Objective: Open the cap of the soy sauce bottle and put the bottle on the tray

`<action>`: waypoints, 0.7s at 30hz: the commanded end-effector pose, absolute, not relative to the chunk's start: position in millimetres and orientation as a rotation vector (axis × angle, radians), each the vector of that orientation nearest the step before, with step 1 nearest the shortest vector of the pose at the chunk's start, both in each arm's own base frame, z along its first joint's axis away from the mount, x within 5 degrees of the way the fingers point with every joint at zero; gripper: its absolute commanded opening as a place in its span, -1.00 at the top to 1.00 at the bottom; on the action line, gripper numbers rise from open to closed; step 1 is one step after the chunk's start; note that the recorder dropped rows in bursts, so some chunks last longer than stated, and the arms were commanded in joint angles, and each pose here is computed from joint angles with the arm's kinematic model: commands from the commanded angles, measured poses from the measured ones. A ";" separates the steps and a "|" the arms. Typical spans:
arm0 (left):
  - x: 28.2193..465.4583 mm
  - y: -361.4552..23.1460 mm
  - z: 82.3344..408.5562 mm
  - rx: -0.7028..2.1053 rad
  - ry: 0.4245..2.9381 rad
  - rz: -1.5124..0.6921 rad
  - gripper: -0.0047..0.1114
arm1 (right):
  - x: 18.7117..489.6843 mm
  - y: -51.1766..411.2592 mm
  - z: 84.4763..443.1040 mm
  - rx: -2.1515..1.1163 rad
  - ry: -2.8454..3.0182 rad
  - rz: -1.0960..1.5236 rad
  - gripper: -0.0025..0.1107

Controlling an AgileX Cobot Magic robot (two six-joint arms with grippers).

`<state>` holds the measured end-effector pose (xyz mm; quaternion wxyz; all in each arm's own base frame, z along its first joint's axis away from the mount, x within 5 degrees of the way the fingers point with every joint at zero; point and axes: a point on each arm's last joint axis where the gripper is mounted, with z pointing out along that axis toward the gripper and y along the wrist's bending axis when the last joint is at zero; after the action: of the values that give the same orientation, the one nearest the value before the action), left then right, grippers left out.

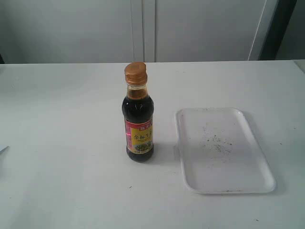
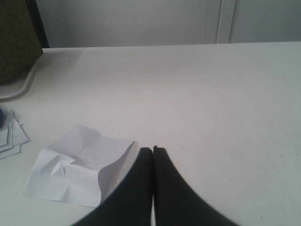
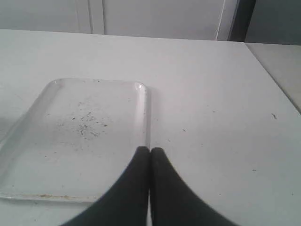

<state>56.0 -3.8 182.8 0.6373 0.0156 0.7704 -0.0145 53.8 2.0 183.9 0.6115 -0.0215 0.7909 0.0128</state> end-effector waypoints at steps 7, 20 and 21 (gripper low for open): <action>57.5 -1.6 195.0 -0.023 1.610 -0.051 0.92 | 53.7 1.7 182.9 -0.050 1.818 0.022 0.96; 60.6 0.2 217.9 -0.053 1.501 -0.054 0.92 | 53.7 1.7 182.9 -0.050 1.818 0.022 0.96; 62.3 0.4 222.1 -0.054 1.500 -0.052 0.92 | 53.7 1.7 182.9 -0.050 1.818 0.022 0.96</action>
<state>59.7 -0.2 210.0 0.7221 -0.0188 0.6912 -0.0218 53.8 2.0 183.9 0.6115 -0.0215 0.7909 0.0128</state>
